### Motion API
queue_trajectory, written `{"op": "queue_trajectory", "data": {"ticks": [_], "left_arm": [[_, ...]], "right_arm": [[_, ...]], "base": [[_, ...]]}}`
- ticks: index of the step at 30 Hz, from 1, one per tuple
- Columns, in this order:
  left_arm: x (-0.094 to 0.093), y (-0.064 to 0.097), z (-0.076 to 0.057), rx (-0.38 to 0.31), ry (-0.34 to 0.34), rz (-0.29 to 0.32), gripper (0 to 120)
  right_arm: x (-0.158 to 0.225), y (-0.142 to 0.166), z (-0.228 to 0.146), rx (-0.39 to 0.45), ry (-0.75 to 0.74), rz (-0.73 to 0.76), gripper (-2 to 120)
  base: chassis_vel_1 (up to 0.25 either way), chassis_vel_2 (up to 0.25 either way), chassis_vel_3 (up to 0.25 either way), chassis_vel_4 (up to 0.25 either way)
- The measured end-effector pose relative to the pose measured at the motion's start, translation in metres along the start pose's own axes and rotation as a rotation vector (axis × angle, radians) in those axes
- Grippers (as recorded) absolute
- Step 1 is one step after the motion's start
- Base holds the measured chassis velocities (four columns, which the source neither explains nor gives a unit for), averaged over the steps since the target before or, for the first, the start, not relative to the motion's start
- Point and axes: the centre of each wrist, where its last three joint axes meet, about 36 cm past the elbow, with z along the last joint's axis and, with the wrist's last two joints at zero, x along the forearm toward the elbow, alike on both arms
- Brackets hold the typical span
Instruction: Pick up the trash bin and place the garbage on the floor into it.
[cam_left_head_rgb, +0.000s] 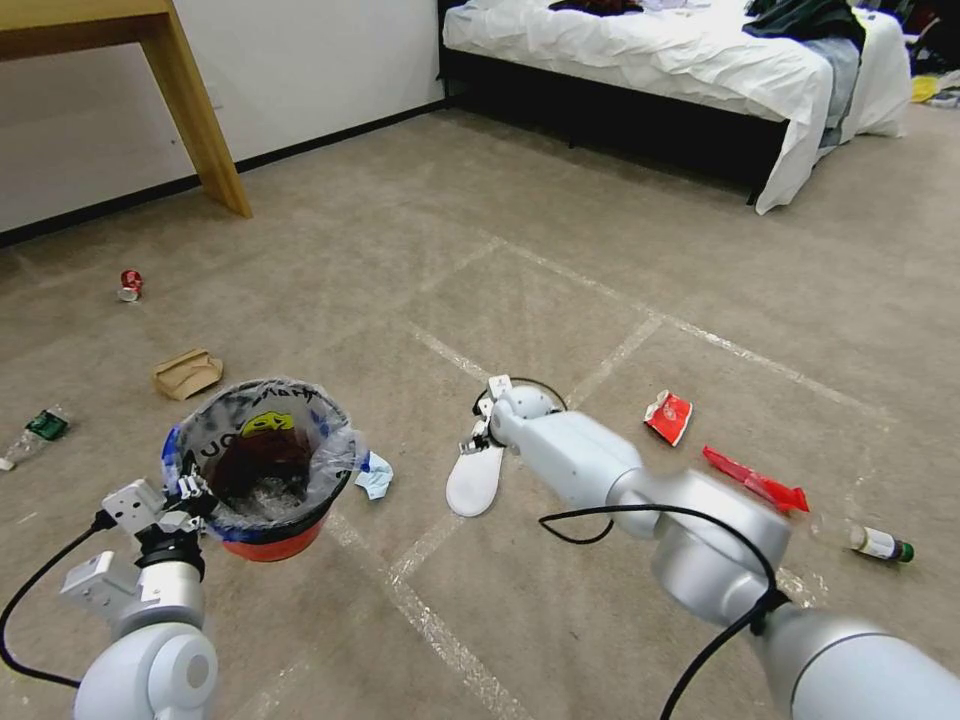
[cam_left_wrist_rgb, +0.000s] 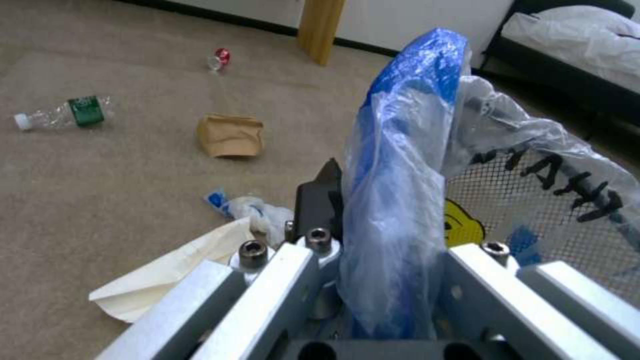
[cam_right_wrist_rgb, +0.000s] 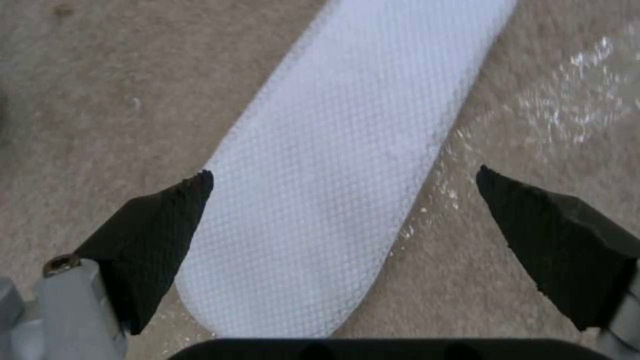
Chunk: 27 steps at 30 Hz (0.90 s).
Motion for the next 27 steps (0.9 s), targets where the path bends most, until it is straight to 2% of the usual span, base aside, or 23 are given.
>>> {"op": "queue_trajectory", "data": {"ticks": [5, 8, 14, 27], "left_arm": [[0.003, -0.006, 0.004, -0.002, 0.01, 0.01, 4], [0.004, -0.007, 0.006, -0.004, 0.014, 0.014, 4], [0.005, -0.007, 0.01, -0.011, 0.019, 0.018, 4], [0.003, -0.005, 0.014, -0.017, 0.027, 0.016, 4]], "right_arm": [[-0.009, -0.005, 0.012, -0.082, -0.014, -0.001, 100], [-0.012, -0.006, 0.017, -0.098, -0.013, 0.003, 100], [-0.02, -0.011, 0.031, -0.107, -0.021, 0.014, 100], [-0.038, -0.042, 0.061, -0.123, -0.053, 0.02, 100]], "base": [[0.0, 0.0, 0.0, 0.0], [0.0, 0.0, 0.0, 0.0], [0.0, 0.0, 0.0, 0.0], [0.0, 0.0, 0.0, 0.0]]}}
